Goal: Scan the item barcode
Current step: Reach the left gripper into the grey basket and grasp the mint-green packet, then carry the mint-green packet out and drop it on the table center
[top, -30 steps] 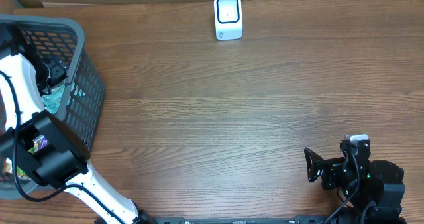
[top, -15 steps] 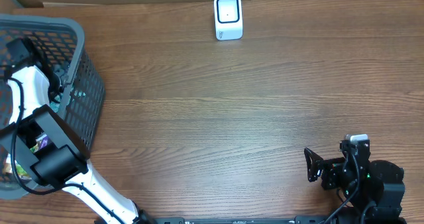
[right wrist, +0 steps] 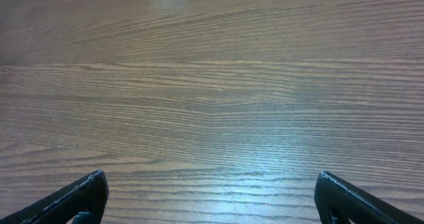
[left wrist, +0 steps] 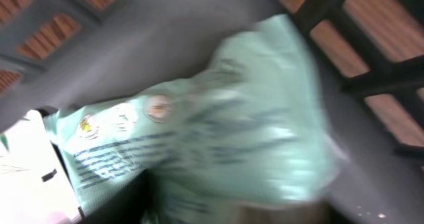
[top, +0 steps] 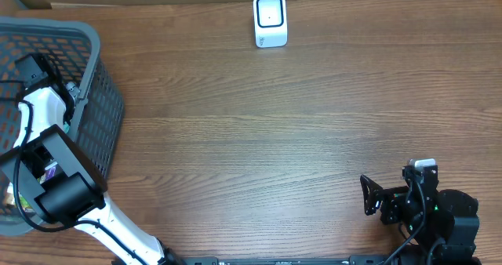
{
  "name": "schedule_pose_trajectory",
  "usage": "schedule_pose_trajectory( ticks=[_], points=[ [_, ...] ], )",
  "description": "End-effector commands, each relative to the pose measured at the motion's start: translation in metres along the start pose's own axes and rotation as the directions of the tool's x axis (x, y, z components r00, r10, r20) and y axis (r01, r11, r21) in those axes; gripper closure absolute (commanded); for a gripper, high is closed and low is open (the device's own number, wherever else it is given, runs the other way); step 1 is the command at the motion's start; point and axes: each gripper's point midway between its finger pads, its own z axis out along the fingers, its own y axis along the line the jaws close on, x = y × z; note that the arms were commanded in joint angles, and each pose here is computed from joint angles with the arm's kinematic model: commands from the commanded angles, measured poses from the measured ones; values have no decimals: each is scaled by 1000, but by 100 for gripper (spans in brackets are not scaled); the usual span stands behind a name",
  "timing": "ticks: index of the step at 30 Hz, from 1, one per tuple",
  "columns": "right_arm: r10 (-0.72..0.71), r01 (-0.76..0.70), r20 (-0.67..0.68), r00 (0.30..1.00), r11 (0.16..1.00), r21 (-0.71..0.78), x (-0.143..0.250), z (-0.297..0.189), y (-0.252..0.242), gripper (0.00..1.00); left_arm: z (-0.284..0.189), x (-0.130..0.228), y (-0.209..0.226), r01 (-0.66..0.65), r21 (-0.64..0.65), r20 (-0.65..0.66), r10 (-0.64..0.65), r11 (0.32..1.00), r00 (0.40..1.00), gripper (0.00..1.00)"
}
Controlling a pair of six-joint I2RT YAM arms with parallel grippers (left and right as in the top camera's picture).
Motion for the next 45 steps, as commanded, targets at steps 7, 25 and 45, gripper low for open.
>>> schedule_pose_trajectory(
  ticks=[7,25,45],
  points=[
    [-7,7,26,1000,1000,7,-9,-5,0,0,1,31,0,-6,24,-142,10,1000,990,96],
    [-7,7,26,1000,1000,7,-9,-5,0,0,-320,-64,-3,-65,267,377,-42,962,925,96],
    [-7,7,26,1000,1000,7,-9,-5,0,0,-303,247,-329,-698,596,188,776,397,602,96]
  ],
)
